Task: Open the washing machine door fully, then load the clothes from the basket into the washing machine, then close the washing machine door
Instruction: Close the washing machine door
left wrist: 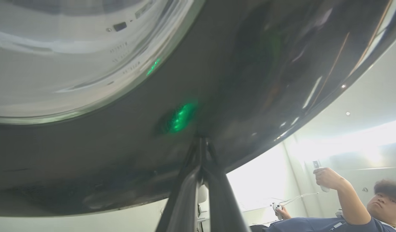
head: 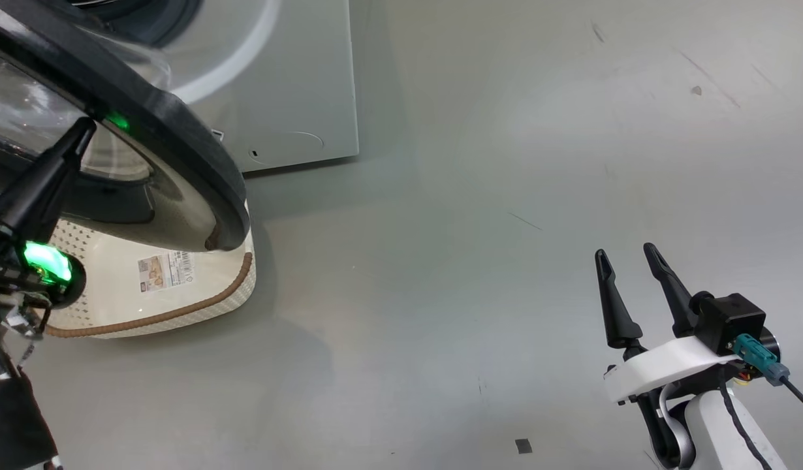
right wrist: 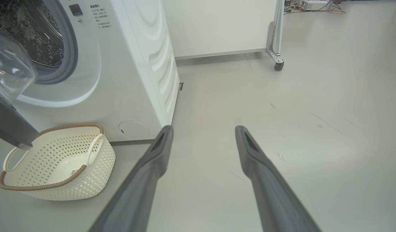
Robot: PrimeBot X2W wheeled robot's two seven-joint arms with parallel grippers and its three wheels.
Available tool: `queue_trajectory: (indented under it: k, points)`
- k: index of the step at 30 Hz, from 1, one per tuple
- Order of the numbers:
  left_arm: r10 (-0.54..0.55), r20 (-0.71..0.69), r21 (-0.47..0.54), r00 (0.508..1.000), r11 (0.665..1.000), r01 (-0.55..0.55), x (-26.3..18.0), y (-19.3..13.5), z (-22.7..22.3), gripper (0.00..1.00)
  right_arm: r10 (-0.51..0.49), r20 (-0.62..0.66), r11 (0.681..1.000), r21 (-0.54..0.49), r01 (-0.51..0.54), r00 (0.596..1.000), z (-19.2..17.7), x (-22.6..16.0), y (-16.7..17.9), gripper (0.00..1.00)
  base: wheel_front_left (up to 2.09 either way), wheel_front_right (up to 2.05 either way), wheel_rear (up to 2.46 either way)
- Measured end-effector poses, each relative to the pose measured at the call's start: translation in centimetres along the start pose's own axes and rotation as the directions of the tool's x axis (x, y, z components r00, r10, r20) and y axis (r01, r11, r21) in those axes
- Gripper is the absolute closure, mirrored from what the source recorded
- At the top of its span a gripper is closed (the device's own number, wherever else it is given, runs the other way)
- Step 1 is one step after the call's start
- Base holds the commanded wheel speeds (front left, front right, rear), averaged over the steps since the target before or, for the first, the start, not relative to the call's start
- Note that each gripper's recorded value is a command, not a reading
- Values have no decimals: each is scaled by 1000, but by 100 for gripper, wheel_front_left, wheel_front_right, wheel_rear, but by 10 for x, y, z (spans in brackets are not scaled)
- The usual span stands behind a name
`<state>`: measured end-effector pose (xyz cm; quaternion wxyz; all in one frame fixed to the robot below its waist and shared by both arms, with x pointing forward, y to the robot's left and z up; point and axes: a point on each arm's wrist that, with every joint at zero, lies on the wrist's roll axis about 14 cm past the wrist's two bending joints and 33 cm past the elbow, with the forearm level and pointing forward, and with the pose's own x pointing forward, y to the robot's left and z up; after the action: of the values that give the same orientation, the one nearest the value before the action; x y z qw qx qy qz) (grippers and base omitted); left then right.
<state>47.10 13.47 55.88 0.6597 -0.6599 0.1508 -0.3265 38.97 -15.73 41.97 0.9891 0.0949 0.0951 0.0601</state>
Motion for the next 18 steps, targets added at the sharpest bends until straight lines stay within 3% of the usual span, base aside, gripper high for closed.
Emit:
queue_trajectory:
  k: [7, 18]
  points:
    - [8, 42, 37, 999, 999, -9, 36, 10, 10, 100, -67, -6, 998, 0, 67, 998, -2, -6, -20, 0, 0, 0, 0]
    - [24, 45, -17, 999, 1000, -23, 68, 37, 4, 100, -159, -22, 987, 8, 160, 987, -8, -10, -46, 0, 0, 0, 0]
